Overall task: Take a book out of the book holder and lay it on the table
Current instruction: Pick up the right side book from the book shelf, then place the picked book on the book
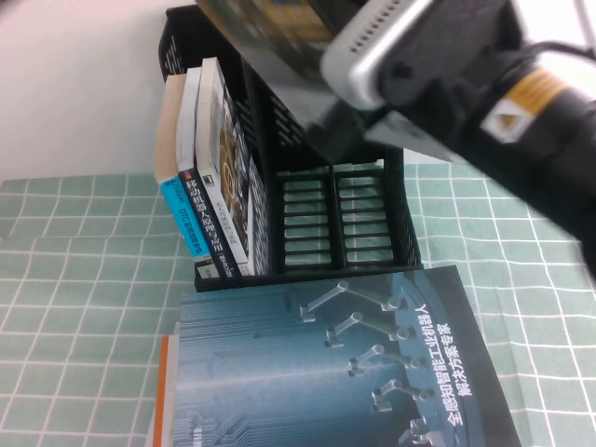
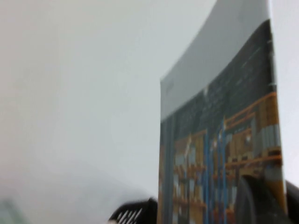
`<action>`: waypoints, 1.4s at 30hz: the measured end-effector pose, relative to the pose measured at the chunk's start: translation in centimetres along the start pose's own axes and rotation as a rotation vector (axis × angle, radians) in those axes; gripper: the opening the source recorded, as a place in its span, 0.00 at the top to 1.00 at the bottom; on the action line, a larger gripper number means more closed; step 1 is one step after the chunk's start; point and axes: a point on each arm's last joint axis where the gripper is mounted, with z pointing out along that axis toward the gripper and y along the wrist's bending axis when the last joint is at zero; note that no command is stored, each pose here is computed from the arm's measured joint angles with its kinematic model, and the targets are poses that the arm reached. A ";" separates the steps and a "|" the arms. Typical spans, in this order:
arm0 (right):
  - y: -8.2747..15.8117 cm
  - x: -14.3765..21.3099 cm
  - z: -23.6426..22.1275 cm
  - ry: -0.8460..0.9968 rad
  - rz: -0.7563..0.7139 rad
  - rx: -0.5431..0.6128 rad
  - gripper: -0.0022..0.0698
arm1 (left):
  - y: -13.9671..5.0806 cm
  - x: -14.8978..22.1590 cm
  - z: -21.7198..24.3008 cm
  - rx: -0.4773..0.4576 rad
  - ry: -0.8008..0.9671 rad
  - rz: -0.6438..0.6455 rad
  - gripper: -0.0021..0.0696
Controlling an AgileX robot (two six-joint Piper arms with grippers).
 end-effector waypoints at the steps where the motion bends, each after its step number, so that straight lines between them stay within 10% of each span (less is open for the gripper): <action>1: -0.3 -0.6 -0.7 0.024 -0.024 -0.038 0.95 | -0.3 -0.3 -1.1 0.007 -0.020 0.009 0.97; 14: -0.4 -0.3 -6.0 0.457 -0.253 -0.408 0.95 | -1.2 1.8 -5.5 0.048 0.081 0.008 0.97; 26: 7.4 2.5 -4.9 0.559 -0.400 -0.755 0.95 | 1.0 7.1 -2.3 -0.027 0.123 -0.102 0.97; 42: 9.4 0.5 -5.0 0.413 -0.459 -0.786 0.95 | 1.3 7.7 -1.9 -0.039 0.114 -0.115 0.97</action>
